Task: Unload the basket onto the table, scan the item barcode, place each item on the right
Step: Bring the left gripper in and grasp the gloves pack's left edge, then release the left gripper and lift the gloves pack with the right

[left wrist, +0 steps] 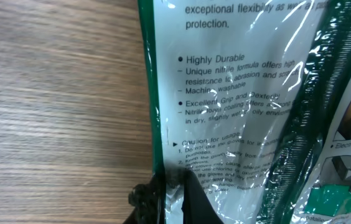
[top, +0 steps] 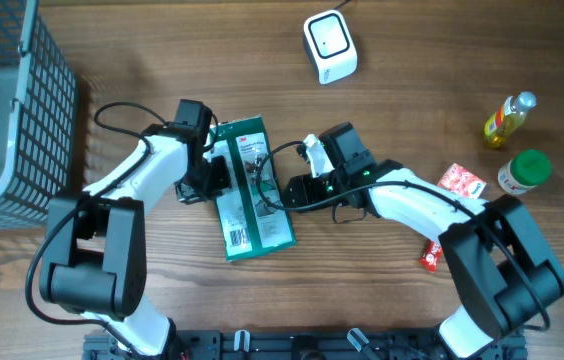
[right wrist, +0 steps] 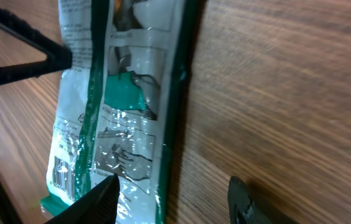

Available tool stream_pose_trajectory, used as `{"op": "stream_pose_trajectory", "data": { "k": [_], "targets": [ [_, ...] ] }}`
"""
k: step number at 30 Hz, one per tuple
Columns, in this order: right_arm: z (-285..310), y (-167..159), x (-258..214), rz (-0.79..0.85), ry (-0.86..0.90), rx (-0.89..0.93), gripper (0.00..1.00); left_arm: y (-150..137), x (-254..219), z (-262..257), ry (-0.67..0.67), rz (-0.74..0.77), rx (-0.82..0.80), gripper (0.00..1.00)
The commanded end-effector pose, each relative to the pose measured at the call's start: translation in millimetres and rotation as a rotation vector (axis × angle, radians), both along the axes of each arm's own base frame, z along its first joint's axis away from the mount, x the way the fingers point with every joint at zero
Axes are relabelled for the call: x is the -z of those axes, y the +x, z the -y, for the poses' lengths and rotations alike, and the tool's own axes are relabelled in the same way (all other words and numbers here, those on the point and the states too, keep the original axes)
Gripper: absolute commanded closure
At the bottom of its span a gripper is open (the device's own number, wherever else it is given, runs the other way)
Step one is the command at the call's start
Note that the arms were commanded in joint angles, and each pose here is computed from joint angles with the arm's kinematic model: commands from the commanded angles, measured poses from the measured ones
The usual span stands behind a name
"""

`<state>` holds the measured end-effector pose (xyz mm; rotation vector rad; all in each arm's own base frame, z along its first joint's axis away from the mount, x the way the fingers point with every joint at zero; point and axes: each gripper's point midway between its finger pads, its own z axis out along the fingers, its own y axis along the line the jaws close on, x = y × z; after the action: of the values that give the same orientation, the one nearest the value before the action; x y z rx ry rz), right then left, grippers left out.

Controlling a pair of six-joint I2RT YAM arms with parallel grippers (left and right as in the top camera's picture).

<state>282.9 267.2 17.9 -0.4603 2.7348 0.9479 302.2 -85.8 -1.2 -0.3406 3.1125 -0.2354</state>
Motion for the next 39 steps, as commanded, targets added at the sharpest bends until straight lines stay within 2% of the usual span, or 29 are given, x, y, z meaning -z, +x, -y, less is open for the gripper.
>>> {"op": "stream_pose_trajectory", "data": {
  "k": [1,9,14,16,24,39],
  "targets": [
    [-9,-11,6,-0.054,0.062,-0.057,0.44,-2,10,3,0.026,-0.013,0.034,0.96],
    [-23,-23,19,-0.155,0.160,-0.092,0.45,0,11,3,0.027,-0.006,0.035,0.96],
    [-37,-29,25,-0.232,0.263,-0.112,0.56,0,11,3,0.027,-0.005,0.035,0.96],
    [-39,-30,27,-0.251,0.280,-0.110,0.57,0,11,3,0.027,-0.005,0.035,0.96],
    [-51,-32,19,-0.270,0.348,-0.130,0.57,0,11,3,0.027,-0.005,0.035,0.96],
    [-61,-33,17,-0.240,0.351,-0.142,0.56,2,10,4,0.026,0.002,0.034,0.96]
  ]
}}
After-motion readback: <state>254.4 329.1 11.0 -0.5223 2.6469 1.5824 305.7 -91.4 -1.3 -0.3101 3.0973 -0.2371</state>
